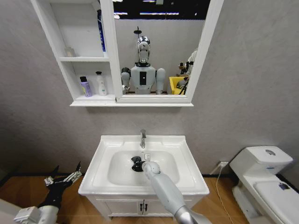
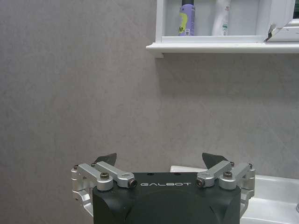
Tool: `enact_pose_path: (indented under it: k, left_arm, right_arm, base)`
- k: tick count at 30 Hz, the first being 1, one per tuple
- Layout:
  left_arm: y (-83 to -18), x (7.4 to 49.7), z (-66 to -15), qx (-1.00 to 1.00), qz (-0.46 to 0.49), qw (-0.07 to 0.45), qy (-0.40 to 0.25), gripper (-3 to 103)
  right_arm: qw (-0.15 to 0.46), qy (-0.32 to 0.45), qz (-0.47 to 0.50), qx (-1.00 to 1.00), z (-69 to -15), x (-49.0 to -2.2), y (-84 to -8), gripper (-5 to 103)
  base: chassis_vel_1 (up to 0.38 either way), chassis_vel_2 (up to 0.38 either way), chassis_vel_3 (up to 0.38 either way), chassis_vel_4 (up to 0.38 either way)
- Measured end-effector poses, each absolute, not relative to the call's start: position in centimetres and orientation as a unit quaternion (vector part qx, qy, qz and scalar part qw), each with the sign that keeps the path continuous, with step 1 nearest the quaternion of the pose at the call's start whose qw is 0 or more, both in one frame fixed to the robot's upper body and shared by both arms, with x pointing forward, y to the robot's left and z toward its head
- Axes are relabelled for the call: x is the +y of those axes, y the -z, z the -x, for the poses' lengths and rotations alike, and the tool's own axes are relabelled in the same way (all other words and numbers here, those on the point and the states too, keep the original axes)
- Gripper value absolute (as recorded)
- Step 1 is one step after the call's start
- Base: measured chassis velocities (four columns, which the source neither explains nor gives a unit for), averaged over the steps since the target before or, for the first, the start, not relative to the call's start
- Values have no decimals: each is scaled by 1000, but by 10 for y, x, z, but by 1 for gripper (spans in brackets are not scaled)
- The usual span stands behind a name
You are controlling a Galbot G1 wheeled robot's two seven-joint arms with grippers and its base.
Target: Move facial cleanser and shampoo from washbasin to cabinet, then wipe washbasin with towel.
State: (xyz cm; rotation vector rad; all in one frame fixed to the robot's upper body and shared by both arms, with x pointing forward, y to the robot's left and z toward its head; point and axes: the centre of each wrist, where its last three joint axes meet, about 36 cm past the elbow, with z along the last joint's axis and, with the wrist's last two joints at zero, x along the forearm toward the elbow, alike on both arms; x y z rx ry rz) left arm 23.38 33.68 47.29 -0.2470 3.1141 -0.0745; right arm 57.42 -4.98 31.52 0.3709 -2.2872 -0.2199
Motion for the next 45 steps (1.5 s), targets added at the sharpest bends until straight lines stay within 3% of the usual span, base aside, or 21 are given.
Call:
enact_pose_path:
  k: [5,12,17,26,35,40,45]
  left_arm:
    - [-473,337,-234,997,79,8,24,100]
    - [-473,337,-234,997,79,8,24,100]
    - [-473,337,-234,997,79,8,24,100]
    - [-473,337,-234,997,79,8,24,100]
    - [-473,337,-234,997,79,8,24,100]
    - [-473,337,-234,997,79,8,24,100]
    - [-473,337,-234,997,79,8,24,100]
  right_arm:
    - [397,93,-133,-903,-573,-58,-313,6]
    - [398,86,-95,-908,-558,-119,-321,6]
    - [388,83,-84,-914,-555,-137,-327,6]
    - [392,73,-102,-912,-560,-107,-327,6]
    - [398,63,-143,-904,-569,-33,-329,6]
    - [399,61,-140,-904,-570,-34,-328,6]
    - [399,54,-114,-908,-562,-71,-323,6]
  base:
    - [0,0,0,0]
    - [0,0,0,0]
    - [0,0,0,0]
    - [0,0,0,0]
    - [0,0,0,0]
    - [0,0,0,0]
    - [0,0,0,0]
